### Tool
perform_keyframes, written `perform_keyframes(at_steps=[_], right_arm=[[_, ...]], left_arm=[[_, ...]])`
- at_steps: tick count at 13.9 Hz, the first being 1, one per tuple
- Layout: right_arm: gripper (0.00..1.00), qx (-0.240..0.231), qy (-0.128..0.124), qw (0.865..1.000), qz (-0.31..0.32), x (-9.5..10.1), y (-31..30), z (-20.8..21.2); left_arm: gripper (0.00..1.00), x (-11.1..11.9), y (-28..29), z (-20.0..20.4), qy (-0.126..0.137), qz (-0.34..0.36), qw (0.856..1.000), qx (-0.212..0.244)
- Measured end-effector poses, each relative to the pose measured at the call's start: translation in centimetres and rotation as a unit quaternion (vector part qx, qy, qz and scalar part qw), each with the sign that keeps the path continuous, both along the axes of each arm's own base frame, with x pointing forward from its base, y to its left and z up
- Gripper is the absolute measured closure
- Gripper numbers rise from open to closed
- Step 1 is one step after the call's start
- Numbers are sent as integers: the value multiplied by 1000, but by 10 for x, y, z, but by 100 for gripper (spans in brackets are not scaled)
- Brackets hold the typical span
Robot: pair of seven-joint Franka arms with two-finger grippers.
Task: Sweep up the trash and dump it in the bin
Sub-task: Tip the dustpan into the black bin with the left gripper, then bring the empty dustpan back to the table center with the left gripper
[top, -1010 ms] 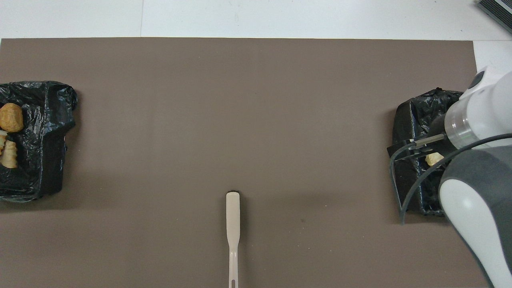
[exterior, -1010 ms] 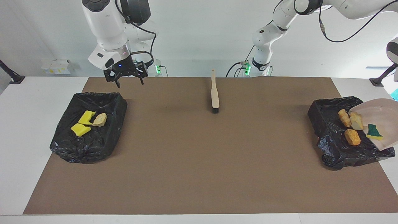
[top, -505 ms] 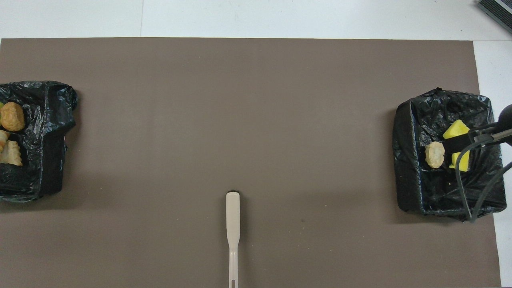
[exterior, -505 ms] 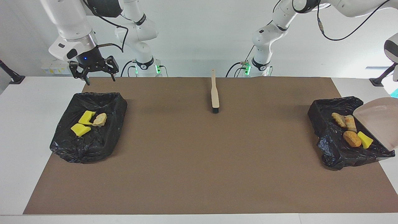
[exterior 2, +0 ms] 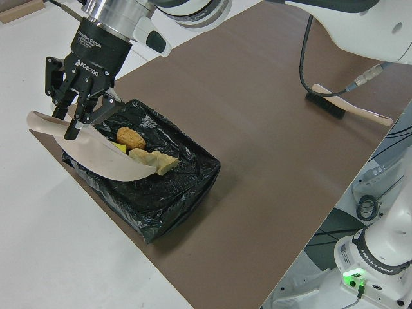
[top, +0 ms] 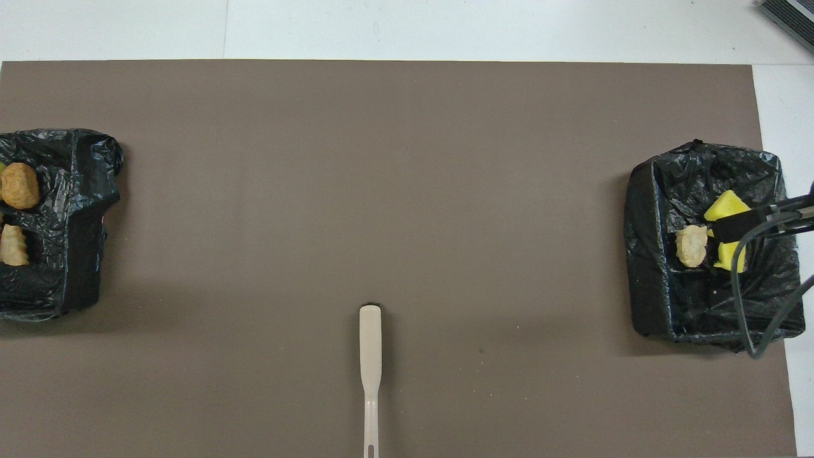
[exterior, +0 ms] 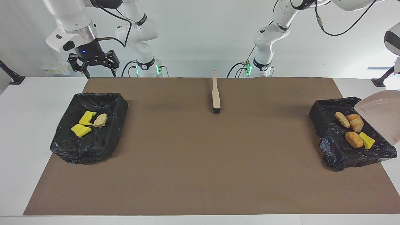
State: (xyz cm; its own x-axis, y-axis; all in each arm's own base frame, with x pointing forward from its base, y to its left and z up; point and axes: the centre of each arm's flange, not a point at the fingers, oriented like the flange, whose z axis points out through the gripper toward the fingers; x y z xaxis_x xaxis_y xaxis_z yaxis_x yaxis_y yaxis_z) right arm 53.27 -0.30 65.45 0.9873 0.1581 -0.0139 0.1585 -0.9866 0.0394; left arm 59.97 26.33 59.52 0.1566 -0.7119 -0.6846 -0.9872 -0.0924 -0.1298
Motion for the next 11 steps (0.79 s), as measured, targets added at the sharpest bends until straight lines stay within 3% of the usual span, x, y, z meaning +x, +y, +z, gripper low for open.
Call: perform_keyframes(at_steps=[6,11], right_arm=[[0,0,-1,1000,-1,0,-1,1],[0,-4,-1,1000,-20,0,-11,1]], left_arm=[[69,8,-38,-24,-23,8,991,-130],[69,18,-104,-64,-29,50,977,-207]])
